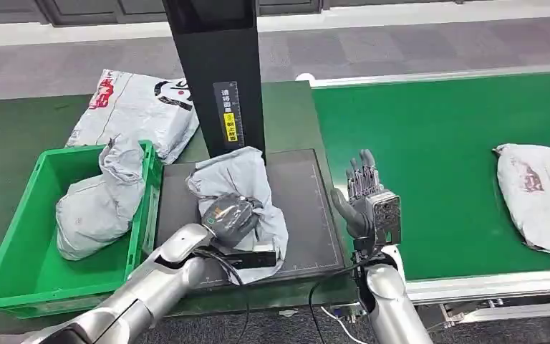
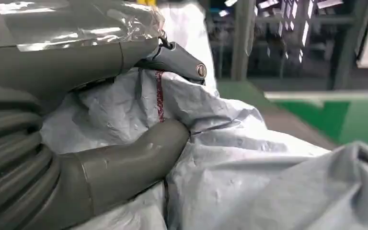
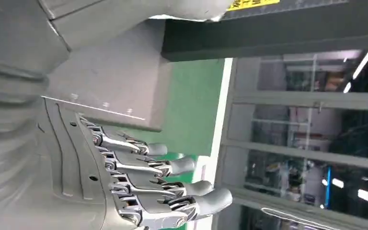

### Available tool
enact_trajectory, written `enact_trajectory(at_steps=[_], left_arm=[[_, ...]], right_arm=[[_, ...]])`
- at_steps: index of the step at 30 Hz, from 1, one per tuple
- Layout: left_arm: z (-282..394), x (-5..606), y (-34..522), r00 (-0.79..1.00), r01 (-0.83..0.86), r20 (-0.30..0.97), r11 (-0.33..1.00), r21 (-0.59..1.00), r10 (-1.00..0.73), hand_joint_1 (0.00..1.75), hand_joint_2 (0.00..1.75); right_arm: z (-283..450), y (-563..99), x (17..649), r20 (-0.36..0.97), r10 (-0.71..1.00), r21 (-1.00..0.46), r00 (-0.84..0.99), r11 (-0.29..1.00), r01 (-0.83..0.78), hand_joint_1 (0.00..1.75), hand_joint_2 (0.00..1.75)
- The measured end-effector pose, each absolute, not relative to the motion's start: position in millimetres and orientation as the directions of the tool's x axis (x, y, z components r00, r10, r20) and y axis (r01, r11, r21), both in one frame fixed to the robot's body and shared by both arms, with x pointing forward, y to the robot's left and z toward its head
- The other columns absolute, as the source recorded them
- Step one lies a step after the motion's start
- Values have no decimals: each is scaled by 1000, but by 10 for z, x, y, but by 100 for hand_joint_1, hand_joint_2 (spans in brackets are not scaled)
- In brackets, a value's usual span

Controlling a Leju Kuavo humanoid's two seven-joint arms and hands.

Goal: Moved the parcel from conveyor to table for the left to box.

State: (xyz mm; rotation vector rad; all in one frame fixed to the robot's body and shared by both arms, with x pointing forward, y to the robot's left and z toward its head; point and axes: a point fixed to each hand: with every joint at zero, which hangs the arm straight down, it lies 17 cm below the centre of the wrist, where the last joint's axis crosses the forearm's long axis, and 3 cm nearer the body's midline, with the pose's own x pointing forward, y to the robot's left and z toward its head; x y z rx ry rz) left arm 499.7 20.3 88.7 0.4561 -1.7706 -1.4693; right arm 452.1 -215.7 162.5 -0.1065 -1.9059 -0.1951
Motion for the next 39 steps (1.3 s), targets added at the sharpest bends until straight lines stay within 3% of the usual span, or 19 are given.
enact_trajectory(at_steps=[7,13,18,22,27,34,35,39], left_arm=[[2111,5363,656,-549,-157,402,562,812,-733,175,175],[2915,5331,1222,-534,-412,399,642,647,-745,175,175],[3304,5111,1616,-498,-599,265,548,583,-826,175,175],[3407,5023,2080,-432,-677,288,519,522,-854,175,175],[3202,5056,2865,-210,-744,336,373,554,-918,175,175],[3026,5050,3219,-84,-749,360,297,592,-929,175,175],[2966,5071,3299,-31,-743,361,263,615,-932,175,0],[2458,5171,3766,244,-646,342,111,755,-908,175,0]], right_arm=[[1527,-2211,4365,950,-14,79,-313,977,198,0,175],[1513,-2231,4294,952,-3,70,-306,976,206,0,175],[1451,-2162,4235,956,-3,63,-292,978,199,0,175],[1467,-2123,4219,957,-9,70,-291,978,198,0,175],[1458,-2121,4201,959,-13,72,-283,977,199,0,175],[1468,-2118,4195,959,-17,76,-284,977,200,0,175],[1472,-2119,4193,959,-17,76,-284,977,200,0,175],[1477,-2117,4180,962,-14,70,-272,978,198,0,175]])
